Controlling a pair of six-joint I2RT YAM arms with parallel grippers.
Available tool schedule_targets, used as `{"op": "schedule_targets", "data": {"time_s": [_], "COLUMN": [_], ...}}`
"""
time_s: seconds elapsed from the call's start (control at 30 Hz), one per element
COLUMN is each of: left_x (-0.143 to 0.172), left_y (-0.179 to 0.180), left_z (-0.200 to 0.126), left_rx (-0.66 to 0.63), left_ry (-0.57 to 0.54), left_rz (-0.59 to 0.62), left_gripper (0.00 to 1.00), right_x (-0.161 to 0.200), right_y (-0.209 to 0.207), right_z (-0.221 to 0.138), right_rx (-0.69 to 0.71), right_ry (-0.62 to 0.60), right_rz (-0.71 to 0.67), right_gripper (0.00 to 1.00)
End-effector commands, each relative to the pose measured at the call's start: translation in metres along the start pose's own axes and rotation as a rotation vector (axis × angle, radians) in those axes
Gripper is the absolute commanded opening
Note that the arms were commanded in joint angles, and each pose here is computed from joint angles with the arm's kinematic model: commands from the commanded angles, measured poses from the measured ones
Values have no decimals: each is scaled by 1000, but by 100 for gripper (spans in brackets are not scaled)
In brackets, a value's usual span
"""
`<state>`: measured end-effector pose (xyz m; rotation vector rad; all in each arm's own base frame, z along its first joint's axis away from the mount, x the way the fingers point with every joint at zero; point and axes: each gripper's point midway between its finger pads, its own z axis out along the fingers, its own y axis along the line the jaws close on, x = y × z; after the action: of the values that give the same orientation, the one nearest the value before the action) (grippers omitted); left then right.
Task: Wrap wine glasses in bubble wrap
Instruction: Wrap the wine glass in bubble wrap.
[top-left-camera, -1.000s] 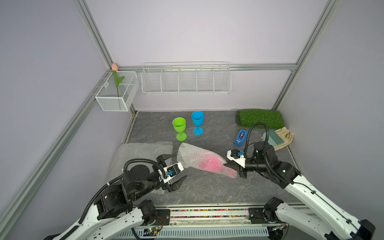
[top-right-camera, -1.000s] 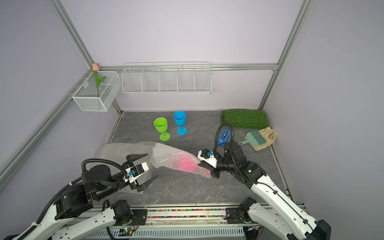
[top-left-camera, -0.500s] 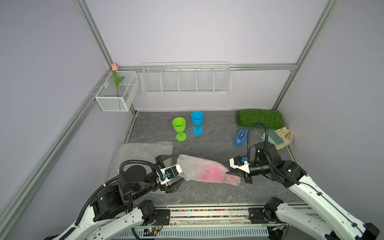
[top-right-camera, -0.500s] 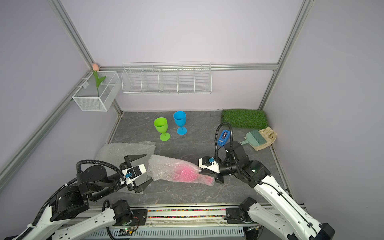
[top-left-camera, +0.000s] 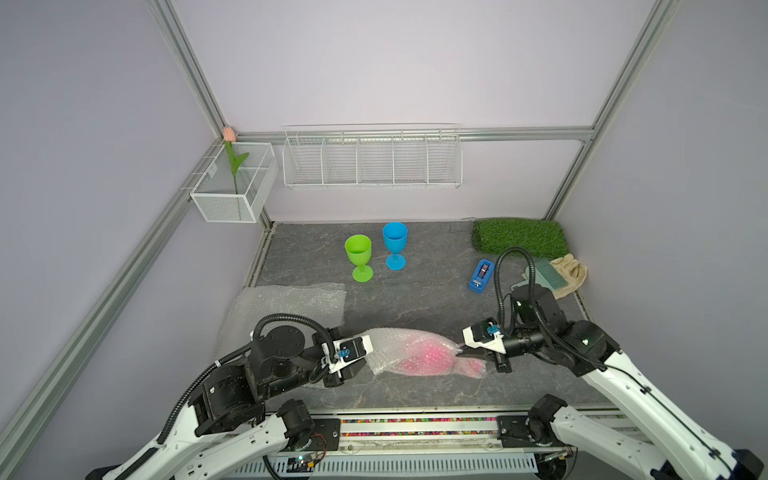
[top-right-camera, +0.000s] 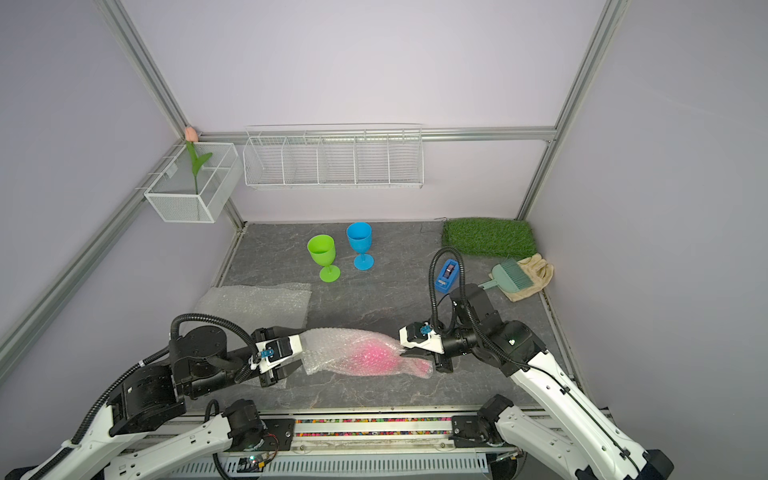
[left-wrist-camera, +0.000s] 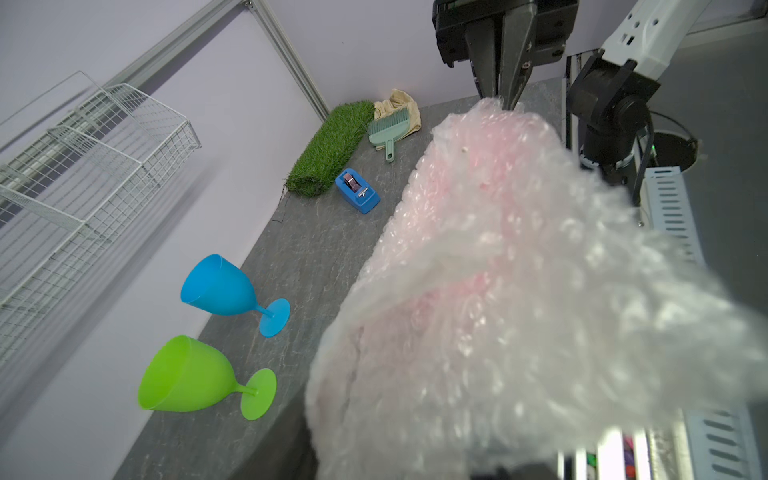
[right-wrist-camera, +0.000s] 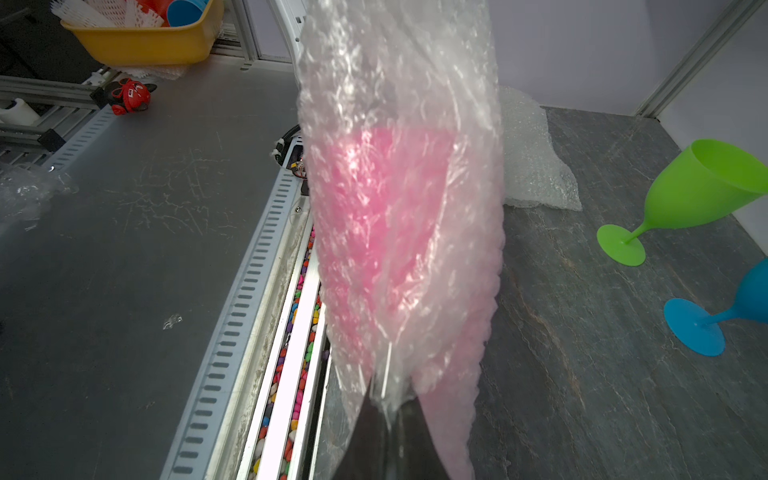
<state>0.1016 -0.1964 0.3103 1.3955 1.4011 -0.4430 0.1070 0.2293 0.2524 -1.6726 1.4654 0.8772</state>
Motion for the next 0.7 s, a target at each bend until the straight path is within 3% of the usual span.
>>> {"op": "schedule_targets", "data": {"time_s": [0.0,0.1,0.33,0.67], "left_x": [-12,-15,-23,-27], "left_y": [-4,-10,-4,2], "left_z": [-12,-13,-8,28], "left_rx": [32,79,94,155], "left_ry": [-40,-36,1,115], "left_rz": [2,4,12,13], "left_gripper": [29,17,0,0], "right_x": [-1,0,16,47], "right_y": [-4,-13,-36,-54], "right_z": [4,9,38,113], "right_rx": [5,38,118,117], "right_ry": [-7,-26,-117,-222], "right_rz": [1,8,55,35], "right_gripper": [7,7,7,7]}}
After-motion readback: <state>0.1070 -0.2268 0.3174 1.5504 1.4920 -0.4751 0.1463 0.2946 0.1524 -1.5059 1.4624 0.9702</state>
